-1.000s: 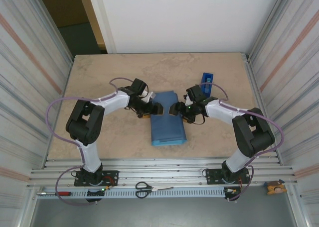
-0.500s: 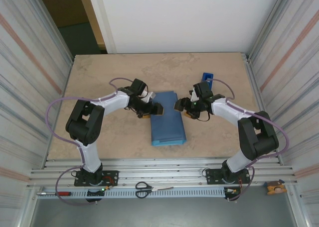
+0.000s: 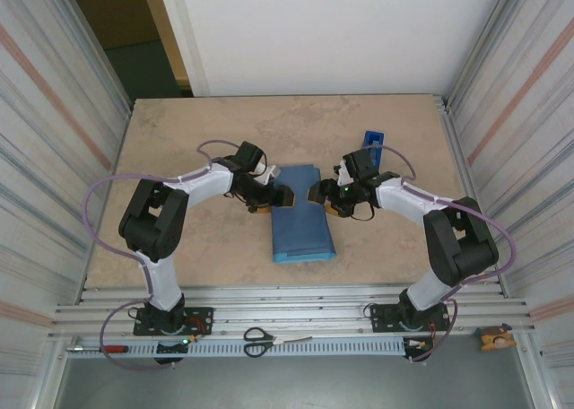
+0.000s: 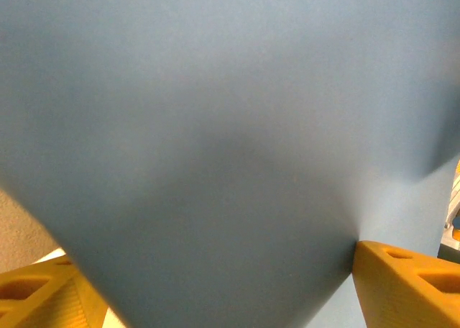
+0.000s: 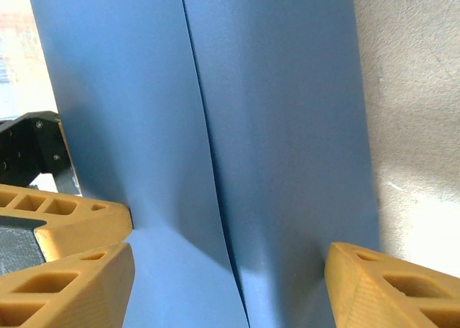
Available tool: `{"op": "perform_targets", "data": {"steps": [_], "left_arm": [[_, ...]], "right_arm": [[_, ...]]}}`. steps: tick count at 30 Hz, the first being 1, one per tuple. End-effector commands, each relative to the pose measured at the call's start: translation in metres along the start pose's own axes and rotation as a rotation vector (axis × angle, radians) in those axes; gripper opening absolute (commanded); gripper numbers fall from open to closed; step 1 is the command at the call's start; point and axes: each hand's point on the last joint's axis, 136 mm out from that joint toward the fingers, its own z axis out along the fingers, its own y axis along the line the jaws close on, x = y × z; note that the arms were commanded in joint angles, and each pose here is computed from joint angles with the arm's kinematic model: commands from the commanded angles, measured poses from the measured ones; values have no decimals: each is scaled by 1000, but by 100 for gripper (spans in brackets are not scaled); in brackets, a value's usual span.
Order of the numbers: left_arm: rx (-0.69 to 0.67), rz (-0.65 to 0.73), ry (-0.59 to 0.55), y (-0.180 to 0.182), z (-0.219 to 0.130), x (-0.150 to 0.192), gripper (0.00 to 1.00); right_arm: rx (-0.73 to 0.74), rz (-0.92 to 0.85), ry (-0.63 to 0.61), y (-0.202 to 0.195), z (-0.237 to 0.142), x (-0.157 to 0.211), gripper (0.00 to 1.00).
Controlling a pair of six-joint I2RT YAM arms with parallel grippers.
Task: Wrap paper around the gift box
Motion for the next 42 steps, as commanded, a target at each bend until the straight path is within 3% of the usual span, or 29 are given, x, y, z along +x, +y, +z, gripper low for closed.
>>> {"op": "perform_targets", "data": {"steps": [1,9,18,26,32,36,42], "left_arm": [[-130,-49,118,39,26,32,84],[-126,-49,112,37,23,31,84],[-120,-47,111,35,23,29,84],[-112,-43,104,31,22,25,85],[-117,-47,104,32,22,25,85],[-119,-48,107,33,22,27,85],[-117,-49,106,33,22,26,85]], "right_arm": [[-14,0,13,3,-2,3,70],[83,25,-56,-19,-21,0,79],[-47,-17,40,12,-4,13,69],[-41,-28,7,19,-5,10,69],[55,21,-52,-9,-17,1,85],[57,44,-8,-21,-9,4,98],[-47,37,81,-2,10,15,99]]}}
